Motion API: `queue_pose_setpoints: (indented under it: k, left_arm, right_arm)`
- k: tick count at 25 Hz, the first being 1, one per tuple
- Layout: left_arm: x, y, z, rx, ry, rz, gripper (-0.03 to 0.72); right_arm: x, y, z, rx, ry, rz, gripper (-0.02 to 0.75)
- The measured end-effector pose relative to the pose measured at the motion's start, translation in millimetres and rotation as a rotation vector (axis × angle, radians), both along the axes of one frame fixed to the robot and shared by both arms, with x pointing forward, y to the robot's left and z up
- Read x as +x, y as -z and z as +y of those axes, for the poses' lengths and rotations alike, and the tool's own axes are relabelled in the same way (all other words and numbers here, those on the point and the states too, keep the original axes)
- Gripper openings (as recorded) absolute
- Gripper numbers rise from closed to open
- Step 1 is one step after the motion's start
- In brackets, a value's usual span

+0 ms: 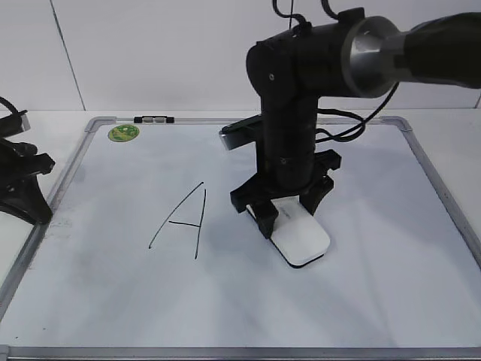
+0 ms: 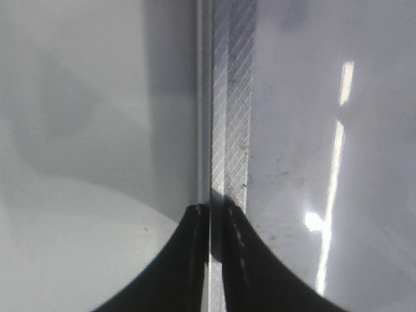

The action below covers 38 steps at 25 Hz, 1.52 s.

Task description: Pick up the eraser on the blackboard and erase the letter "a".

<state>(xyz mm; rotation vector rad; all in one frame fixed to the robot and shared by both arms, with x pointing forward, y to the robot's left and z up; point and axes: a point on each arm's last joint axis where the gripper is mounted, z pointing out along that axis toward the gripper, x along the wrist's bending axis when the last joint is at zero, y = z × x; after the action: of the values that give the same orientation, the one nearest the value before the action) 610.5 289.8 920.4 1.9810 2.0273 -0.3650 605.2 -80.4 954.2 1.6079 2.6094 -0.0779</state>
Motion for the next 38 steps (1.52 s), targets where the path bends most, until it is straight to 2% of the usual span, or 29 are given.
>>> queue_pose_setpoints:
  k: [6,12,20,25,32,38]
  left_arm:
    - [0.0,0.0,-0.1,-0.001,-0.001,0.000,0.035]
    - [0.1,-0.1,-0.2,-0.002,-0.001,0.000,0.035]
    - [0.1,-0.1,-0.2,-0.002,-0.001,0.000,0.035]
    - [0.1,-0.1,-0.3,-0.003,-0.002,0.000,0.036]
    - [0.1,-0.2,-0.4,-0.005,-0.004,0.000,0.037]
    - [0.2,-0.2,-0.6,-0.007,-0.005,0.000,0.038]
  right_arm:
    - [13.4,-0.2,-23.7,0.000,0.066,-0.001,0.535]
    - [13.8,-7.9,-29.8,-0.006,0.073,-0.027,0.535]
    - [1.2,-89.8,-50.0,-0.001,0.144,-0.261,0.535]
    - [-6.1,-119.2,-61.2,-0.018,0.198,-0.367,0.535]
    - [-28.7,-123.0,-90.8,-0.126,0.298,-0.441,0.535]
    - [-47.0,-107.0,-133.0,-0.172,0.386,-0.397,0.535]
